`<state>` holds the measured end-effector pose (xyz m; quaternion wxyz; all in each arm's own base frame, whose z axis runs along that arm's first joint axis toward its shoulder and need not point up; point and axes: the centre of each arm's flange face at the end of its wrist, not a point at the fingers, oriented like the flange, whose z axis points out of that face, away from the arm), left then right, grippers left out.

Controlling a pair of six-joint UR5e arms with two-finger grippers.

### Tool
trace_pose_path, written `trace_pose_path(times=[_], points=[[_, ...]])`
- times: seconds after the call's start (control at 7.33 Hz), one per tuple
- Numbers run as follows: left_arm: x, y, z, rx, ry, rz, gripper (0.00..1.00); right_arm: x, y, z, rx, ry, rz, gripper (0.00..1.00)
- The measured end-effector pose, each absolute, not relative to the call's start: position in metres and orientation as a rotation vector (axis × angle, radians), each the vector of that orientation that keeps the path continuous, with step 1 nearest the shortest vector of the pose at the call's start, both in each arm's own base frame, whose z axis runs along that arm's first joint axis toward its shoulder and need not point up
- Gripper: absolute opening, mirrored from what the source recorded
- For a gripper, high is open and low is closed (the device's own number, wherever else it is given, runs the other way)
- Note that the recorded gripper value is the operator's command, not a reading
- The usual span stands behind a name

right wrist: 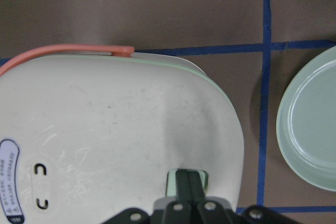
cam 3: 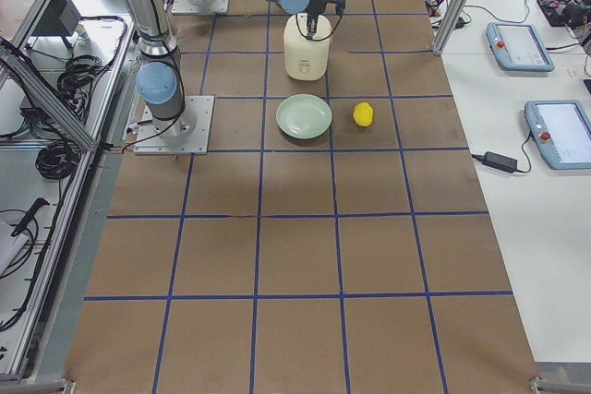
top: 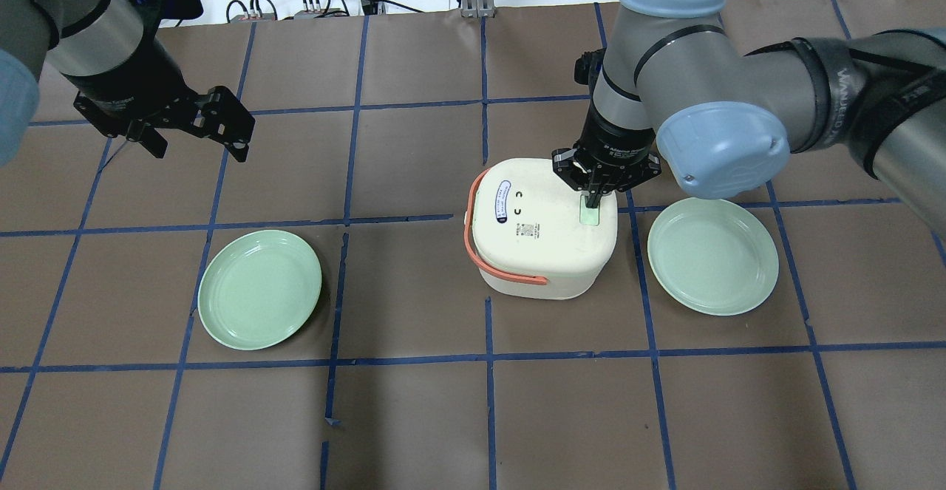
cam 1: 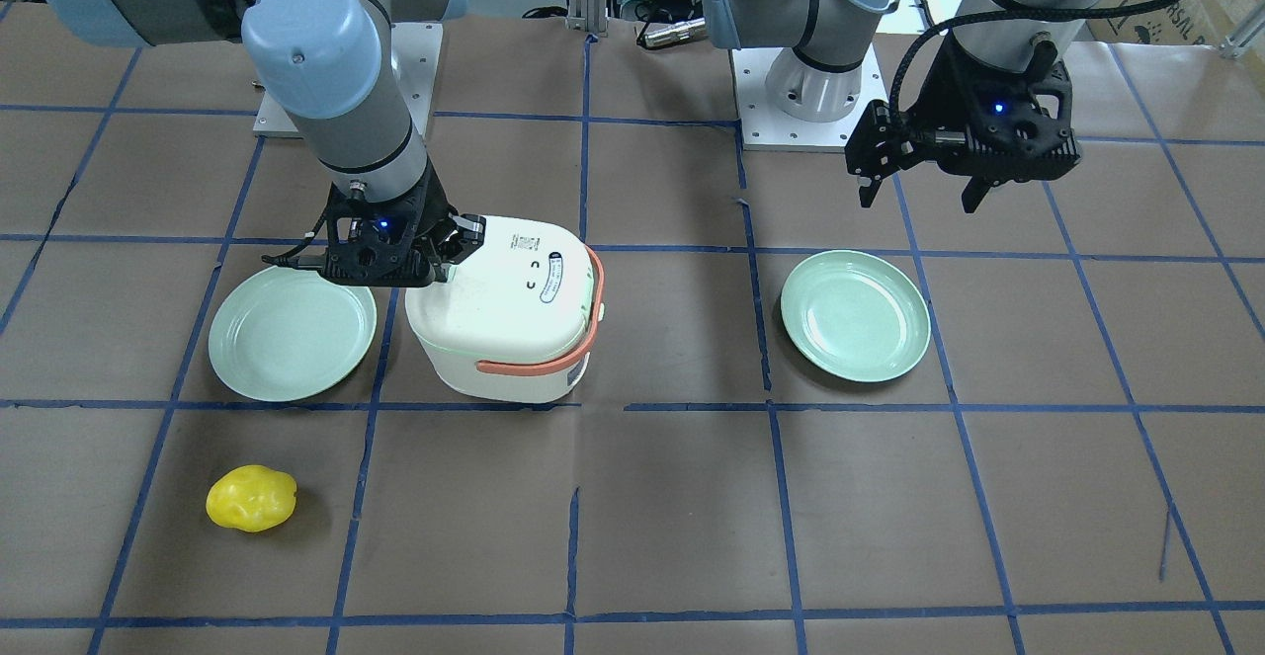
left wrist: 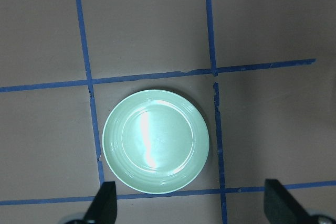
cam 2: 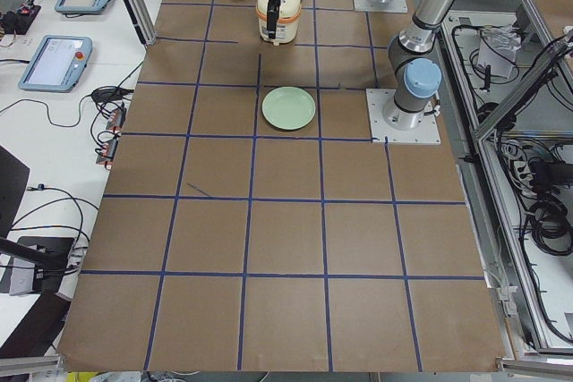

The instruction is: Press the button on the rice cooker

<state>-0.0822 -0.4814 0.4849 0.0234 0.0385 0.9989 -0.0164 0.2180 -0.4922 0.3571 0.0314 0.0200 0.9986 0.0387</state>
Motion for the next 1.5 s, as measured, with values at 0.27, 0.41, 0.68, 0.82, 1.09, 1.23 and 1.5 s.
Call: trace_pose_path(times=[0.27, 0.41, 0.68, 0.82, 1.09, 1.23, 1.5], points=[[-0.082, -0.481, 0.485, 0.118, 3.092, -0.051, 1.0, 0.218, -0.494, 0.355, 0.062, 3.076, 0.125, 0.17], [-0.082, -0.481, 0.485, 0.119, 3.092, -0.051, 1.0, 0.218, -0.494, 0.359, 0.064, 3.077, 0.115, 0.33], [-0.082, -0.481, 0.485, 0.119, 3.092, -0.051, 1.0, 0.218, -0.495, 0.392, 0.098, 3.08, 0.062, 0.95], [-0.082, -0.481, 0.485, 0.12, 3.092, -0.051, 1.0, 0.214, -0.5, 0.425, 0.122, 3.089, -0.001, 1.0], [-0.082, -0.481, 0.485, 0.119, 3.092, -0.052, 1.0, 0.197, -0.517, 0.489, 0.137, 3.131, -0.164, 1.0], [-0.082, -0.481, 0.485, 0.119, 3.092, -0.052, 1.0, 0.186, -0.522, 0.504, 0.104, 3.144, -0.194, 1.0], [-0.082, -0.481, 0.485, 0.118, 3.092, -0.052, 1.0, 0.152, -0.532, 0.51, 0.015, 3.157, -0.184, 1.0]])
